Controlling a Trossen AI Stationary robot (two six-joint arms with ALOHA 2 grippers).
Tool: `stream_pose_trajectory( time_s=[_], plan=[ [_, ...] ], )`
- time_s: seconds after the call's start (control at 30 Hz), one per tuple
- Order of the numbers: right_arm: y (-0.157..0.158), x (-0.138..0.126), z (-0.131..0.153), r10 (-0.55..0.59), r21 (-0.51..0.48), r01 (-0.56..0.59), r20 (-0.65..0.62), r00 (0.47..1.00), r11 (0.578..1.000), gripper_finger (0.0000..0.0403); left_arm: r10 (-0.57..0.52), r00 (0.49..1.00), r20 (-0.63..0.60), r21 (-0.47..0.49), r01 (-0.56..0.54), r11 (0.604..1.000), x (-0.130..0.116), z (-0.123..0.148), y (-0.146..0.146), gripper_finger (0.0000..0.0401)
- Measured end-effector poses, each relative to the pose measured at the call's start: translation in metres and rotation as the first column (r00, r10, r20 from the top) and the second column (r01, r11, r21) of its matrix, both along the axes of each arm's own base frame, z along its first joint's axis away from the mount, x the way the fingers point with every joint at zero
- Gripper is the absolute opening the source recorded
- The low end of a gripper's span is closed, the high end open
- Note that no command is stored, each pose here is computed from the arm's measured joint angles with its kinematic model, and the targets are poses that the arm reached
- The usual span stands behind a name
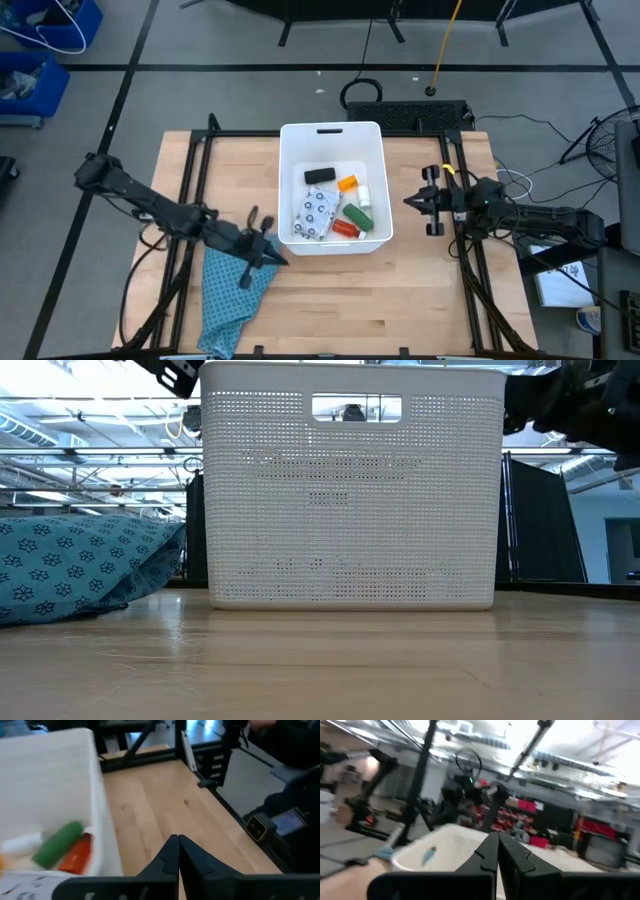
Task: Pick & place medical supplies in basket/bin
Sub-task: Adjust the white bin
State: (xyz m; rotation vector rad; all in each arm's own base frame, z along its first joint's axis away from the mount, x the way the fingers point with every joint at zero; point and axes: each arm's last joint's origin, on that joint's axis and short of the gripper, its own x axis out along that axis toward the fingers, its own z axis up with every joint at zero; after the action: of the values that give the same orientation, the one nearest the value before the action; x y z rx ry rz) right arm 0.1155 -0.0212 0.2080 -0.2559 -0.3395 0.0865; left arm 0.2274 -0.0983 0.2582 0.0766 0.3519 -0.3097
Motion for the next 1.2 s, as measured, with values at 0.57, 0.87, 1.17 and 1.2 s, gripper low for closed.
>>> stream_pose_trajectory(
  time_s=[0.57, 0.87, 1.17, 1.2],
  plan=[
    [0.052, 0.010, 0.052, 0.322, -0.026, -0.335, -0.219, 0.921, 0.942, 0.0000, 0.190, 0.979, -0.070, 0.060, -0.186, 0.981, 0.030, -0.042, -0.010, 0.0001],
    [0.108, 0.028, 0.018, 0.309, 0.019, -0.341, -0.476, 0.824, 0.940, 0.0000, 0.212, 0.975, -0.059, 0.051, -0.210, 0.976, 0.033, -0.041, -0.004, 0.0001],
    [0.129, 0.055, -0.009, 0.079, 0.032, -0.074, -0.527, 0.846, 0.997, 0.0000, 0.211, 0.976, -0.054, 0.072, -0.207, 0.976, 0.034, -0.041, -0.002, 0.0001],
    [0.130, 0.057, -0.012, 0.068, 0.026, -0.064, -0.532, 0.844, 0.998, 0.0000, 0.213, 0.976, -0.052, 0.077, -0.209, 0.975, 0.034, -0.041, -0.002, 0.0001]
  ],
)
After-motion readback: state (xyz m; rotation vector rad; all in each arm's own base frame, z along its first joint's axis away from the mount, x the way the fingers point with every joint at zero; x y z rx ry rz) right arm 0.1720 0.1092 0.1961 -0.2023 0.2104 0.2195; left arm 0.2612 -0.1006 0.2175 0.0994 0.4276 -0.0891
